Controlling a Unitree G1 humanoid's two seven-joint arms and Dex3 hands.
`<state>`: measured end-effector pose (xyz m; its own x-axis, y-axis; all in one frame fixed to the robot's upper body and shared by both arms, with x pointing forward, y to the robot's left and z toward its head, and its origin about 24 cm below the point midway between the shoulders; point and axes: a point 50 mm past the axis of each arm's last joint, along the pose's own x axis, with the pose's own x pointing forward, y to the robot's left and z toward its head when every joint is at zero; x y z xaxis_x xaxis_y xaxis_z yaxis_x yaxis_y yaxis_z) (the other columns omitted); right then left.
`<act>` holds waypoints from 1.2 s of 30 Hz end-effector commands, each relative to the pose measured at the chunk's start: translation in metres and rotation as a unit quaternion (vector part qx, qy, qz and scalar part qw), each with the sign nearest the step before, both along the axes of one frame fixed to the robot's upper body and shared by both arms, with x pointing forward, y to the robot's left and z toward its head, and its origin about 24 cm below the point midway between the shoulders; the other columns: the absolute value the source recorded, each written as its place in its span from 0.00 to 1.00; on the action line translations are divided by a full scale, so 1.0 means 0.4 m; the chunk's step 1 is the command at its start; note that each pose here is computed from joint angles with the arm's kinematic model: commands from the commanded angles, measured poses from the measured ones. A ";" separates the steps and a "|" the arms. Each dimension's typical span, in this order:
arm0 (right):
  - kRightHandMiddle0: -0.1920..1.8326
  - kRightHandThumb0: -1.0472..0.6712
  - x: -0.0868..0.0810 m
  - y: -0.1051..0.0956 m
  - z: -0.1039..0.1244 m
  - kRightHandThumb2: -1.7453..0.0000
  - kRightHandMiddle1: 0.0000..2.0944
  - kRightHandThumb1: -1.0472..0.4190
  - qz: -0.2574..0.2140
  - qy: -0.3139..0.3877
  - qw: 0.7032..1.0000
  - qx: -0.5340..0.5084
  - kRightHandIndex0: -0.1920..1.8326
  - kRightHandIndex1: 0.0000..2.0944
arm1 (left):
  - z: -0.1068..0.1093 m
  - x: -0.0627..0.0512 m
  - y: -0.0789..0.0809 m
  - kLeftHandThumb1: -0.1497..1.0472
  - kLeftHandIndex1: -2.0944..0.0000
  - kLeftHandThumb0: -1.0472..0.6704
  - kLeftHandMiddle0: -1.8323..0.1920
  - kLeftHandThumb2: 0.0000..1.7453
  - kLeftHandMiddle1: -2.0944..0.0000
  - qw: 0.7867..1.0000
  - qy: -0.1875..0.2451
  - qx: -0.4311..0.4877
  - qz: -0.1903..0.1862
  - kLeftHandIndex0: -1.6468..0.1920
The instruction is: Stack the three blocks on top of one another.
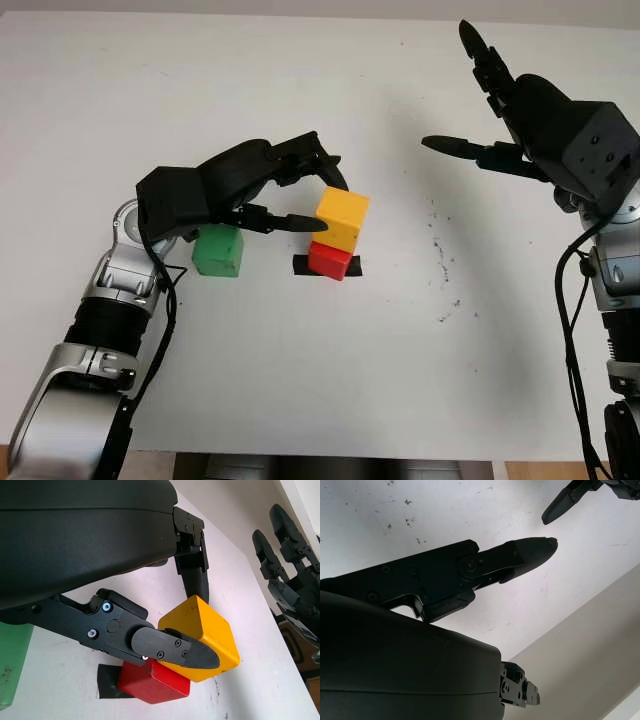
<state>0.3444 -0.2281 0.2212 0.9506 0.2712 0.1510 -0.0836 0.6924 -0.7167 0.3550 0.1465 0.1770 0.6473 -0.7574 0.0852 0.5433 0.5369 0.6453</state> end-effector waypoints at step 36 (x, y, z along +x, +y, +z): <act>0.00 0.20 -0.005 -0.009 0.002 0.93 0.00 0.00 -0.003 -0.011 1.000 -0.008 0.00 0.00 | -0.021 -0.019 0.024 1.00 0.95 0.18 0.98 0.13 0.98 0.997 0.018 0.070 -0.015 0.83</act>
<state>0.3449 -0.2289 0.2203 0.9484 0.2727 0.1620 -0.0695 0.6770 -0.7327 0.3498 0.1546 0.1702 0.6299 -0.7758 -0.0365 0.5815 0.4400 0.6842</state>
